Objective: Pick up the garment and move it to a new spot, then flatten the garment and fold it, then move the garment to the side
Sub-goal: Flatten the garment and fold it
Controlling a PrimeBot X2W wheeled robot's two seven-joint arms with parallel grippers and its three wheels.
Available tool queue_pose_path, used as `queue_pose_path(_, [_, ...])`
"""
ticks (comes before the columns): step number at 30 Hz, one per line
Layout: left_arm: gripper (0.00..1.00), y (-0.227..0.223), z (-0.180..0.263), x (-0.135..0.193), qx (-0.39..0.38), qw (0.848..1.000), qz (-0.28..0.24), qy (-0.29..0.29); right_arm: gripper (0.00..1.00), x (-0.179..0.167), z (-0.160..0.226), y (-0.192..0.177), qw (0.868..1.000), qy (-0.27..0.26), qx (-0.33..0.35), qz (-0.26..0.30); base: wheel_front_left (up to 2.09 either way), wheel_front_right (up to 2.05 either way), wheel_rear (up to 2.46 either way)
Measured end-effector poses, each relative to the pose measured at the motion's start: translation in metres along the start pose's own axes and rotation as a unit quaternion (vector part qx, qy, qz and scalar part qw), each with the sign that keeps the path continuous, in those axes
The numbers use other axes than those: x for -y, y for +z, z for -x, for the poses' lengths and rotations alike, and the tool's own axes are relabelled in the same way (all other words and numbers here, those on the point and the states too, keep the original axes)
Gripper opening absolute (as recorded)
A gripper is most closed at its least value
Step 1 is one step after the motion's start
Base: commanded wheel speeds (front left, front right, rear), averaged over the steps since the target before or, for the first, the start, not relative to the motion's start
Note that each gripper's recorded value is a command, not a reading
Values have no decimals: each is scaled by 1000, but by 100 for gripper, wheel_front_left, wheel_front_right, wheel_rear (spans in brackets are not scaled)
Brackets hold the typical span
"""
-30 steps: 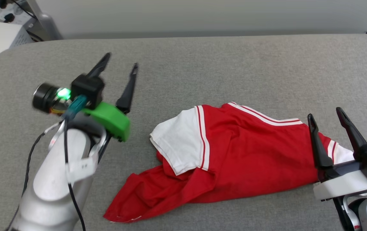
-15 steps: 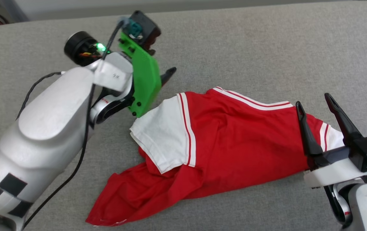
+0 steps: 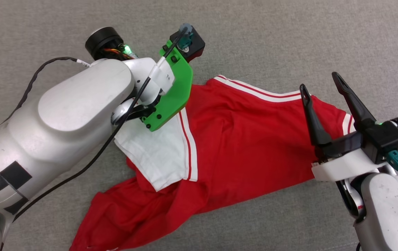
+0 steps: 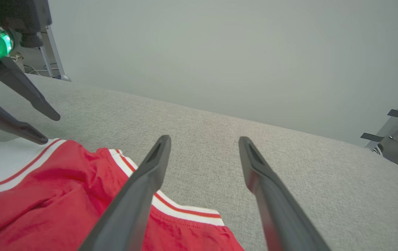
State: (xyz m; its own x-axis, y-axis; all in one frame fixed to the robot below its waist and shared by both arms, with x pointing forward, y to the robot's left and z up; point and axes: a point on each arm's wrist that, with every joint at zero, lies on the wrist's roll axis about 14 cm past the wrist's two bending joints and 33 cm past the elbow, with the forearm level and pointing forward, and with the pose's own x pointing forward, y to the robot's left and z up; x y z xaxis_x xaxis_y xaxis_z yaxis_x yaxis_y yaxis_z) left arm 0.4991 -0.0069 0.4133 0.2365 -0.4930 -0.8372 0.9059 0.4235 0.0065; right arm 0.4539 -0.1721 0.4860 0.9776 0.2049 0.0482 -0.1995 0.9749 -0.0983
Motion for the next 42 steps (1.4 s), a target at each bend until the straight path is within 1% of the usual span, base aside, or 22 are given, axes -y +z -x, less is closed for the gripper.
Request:
queue_pose_path(4, [100,-18,-19,-1,-32,999,5,-13,100,2,-4,-8,1000,-1,-9,1,0,0,0])
queue_pose_path(6, [100,-28,-28,4,-48,999,0,-22,100,4,-6,-11,1000,-3,-13,3,0,0,0])
queue_pose_path(9, [100,-33,-32,4,-61,998,-10,-24,100,8,-7,-16,1000,-7,-18,5,0,0,0])
queue_pose_path(10, [64,-33,-33,4,-64,998,-13,-24,100,9,-7,-17,1000,-8,-20,6,0,0,0])
queue_pose_path(11, [0,-33,-33,5,-65,997,-17,-25,100,9,-7,-18,1000,-8,-21,6,0,0,0])
queue_pose_path(15, [0,-34,-31,18,-53,998,-21,-39,100,11,-9,-15,1000,-10,-15,8,0,0,0])
queue_pose_path(21, [0,-27,-13,14,-10,999,-36,-13,100,10,-11,0,1000,-8,5,13,0,0,0])
queue_pose_path(26, [0,-30,17,-18,-7,997,-52,51,100,5,-5,5,1000,-6,11,6,0,0,0])
queue_pose_path(32, [0,-8,49,-57,16,992,-60,114,100,0,-6,15,1000,-4,24,1,0,0,0])
queue_pose_path(37, [0,2,44,-77,18,986,-82,143,100,5,-4,12,1000,-13,20,-1,0,0,0])
queue_pose_path(42, [0,0,11,-82,27,989,-67,130,100,9,-1,4,1000,-29,9,-7,0,0,0])
